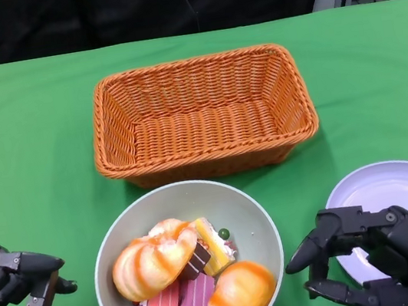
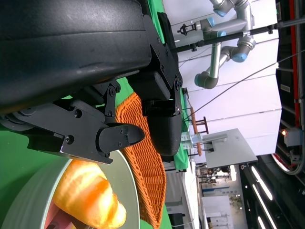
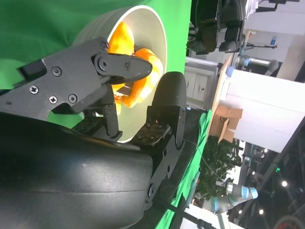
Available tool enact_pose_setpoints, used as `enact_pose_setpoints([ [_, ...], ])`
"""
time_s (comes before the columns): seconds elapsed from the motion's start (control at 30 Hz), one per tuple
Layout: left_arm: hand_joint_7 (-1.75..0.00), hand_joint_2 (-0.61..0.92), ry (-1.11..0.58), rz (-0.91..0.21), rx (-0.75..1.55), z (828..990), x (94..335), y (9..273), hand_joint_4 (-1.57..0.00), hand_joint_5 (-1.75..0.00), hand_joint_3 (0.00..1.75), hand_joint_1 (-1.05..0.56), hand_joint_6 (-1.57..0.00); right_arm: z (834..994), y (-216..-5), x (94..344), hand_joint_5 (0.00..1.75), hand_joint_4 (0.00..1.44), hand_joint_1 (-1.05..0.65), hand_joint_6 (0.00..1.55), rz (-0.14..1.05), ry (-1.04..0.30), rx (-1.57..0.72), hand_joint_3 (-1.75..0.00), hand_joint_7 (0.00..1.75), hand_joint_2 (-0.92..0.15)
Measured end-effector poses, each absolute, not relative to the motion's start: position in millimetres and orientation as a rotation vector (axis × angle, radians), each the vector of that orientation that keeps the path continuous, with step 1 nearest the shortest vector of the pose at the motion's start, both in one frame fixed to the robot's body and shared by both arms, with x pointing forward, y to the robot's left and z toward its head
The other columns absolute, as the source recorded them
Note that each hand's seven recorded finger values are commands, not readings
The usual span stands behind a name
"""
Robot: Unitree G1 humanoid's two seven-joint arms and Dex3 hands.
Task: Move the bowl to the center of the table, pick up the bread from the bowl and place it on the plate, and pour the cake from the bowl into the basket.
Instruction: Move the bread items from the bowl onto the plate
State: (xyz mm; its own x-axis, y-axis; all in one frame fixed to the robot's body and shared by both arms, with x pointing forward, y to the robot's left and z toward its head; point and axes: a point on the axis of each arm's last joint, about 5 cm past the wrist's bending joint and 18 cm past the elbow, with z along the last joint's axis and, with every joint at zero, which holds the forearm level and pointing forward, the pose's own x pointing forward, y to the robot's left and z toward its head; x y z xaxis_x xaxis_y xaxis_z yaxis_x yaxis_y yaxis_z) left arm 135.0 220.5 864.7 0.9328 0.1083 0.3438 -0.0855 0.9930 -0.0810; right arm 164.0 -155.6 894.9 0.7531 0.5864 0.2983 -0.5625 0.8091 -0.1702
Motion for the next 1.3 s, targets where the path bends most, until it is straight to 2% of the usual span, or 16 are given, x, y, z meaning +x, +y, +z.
enact_pose_setpoints([
  [0.13, -1.09, 0.87, -0.368, 0.097, -0.064, 864.6, 135, 219, -0.75, -1.42, 0.53, -0.04, -0.79, 918.6, -157, 161, 1.06, 0.7, -0.46, 0.74, 0.64, -0.457, -0.165, -0.01, 0.38, -0.89],
  [0.27, -1.1, 0.81, -0.369, 0.095, -0.065, 863.8, 136, 218, -0.76, -1.4, 0.63, -0.05, -0.8, 940.9, -154, 155, 0.96, 0.66, -0.57, 0.77, 0.63, -0.538, -0.235, 0.0, 0.18, -0.85],
  [0.47, -1.13, 0.79, -0.364, 0.093, -0.075, 861.0, 136, 217, -0.79, -1.39, 0.63, -0.04, -0.81, 960.9, -150, 153, 0.82, 0.54, -0.78, 0.76, 0.591, -0.627, -0.382, 0.0, 0.07, -0.86],
  [0.6, -1.14, 0.72, -0.366, 0.095, -0.08, 861.0, 136, 217, -0.8, -1.38, 0.77, -0.03, -0.81, 967.8, -148, 154, 0.73, 0.48, -0.79, 0.72, 0.567, -0.7, -0.466, 0.0, 0.03, -0.84],
  [0.77, -1.17, 0.64, -0.366, 0.1, -0.086, 860.9, 136, 216, -0.79, -1.4, 0.88, -0.05, -0.8, 974.8, -146, 154, 0.59, 0.52, -0.85, 0.7, 0.548, -0.745, -0.583, 0.0, 0.01, -0.86],
  [0.97, -1.18, 0.62, -0.371, 0.1, -0.101, 860.8, 136, 216, -0.78, -1.41, 0.92, -0.05, -0.78, 977.5, -139, 159, 0.56, 0.53, -0.84, 0.69, 0.475, -0.814, -0.728, 0.0, 0.0, -0.87],
  [1.1, -1.17, 0.61, -0.374, 0.1, -0.101, 861.4, 136, 216, -0.8, -1.4, 0.92, -0.05, -0.8, 972.5, -123, 161, 0.41, 0.64, -0.79, 0.72, 0.387, -0.858, -0.825, 0.0, 0.01, -0.84],
  [1.3, -1.16, 0.59, -0.389, 0.098, -0.101, 863.8, 137, 216, -0.81, -1.4, 0.95, -0.05, -0.81, 960.0, -103, 166, 0.36, 0.68, -0.76, 0.73, 0.312, -0.883, -0.867, 0.0, 0.01, -0.83],
])
